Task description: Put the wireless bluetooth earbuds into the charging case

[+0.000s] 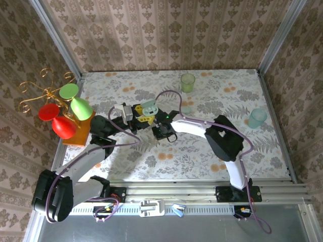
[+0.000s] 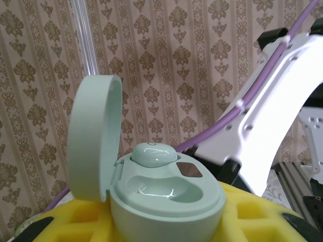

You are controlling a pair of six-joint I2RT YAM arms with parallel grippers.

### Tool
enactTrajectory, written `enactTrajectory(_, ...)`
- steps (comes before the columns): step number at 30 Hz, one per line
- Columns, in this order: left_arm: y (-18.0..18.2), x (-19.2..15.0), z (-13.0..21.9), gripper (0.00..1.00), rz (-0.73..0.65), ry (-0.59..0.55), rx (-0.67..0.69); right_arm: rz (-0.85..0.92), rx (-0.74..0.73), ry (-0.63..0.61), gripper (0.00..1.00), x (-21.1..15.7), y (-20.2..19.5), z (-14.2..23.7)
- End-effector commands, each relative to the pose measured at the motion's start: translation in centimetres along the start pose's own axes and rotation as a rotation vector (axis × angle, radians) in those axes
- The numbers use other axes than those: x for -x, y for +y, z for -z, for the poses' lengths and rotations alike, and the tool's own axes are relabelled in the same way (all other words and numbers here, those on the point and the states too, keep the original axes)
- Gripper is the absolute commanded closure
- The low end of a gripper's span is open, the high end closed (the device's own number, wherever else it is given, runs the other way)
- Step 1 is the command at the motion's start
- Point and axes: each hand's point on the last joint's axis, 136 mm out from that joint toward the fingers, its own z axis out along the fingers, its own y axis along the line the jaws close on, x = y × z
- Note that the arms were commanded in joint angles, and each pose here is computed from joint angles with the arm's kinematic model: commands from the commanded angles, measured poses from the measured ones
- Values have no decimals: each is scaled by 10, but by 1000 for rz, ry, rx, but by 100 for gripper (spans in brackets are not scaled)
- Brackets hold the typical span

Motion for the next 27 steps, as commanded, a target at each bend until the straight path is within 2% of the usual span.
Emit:
enactTrajectory(1, -1, 3, 1, 69, -36, -6, 9, -16, -21, -38, 76, -12, -18, 19)
enactTrajectory(5, 1, 1, 0, 69, -36, 1, 8, -34, -59, 5, 76, -48, -42, 23)
enactTrajectory(10, 2, 0, -2, 69, -37, 2, 4, -42, -86, 30, 75, -71, -56, 25)
enactTrajectory(13, 4, -3, -2, 69, -32, 10, 8, -48, -103, 32, 72, -73, -61, 21)
enactTrajectory(17, 4, -6, -2, 69, -30, 14, 12, -77, -153, -4, 57, -63, -69, 27)
enactTrajectory(20, 5, -8, -1, 69, -28, 23, 18, -104, -147, -64, 50, -54, -69, 44)
enactTrajectory(24, 6, -10, -1, 69, -33, 29, 26, -205, -109, -128, 46, -54, -70, 63)
enactTrajectory(27, 6, -11, 0, 69, -36, 30, 26, -336, -23, -150, 46, -63, -64, 66)
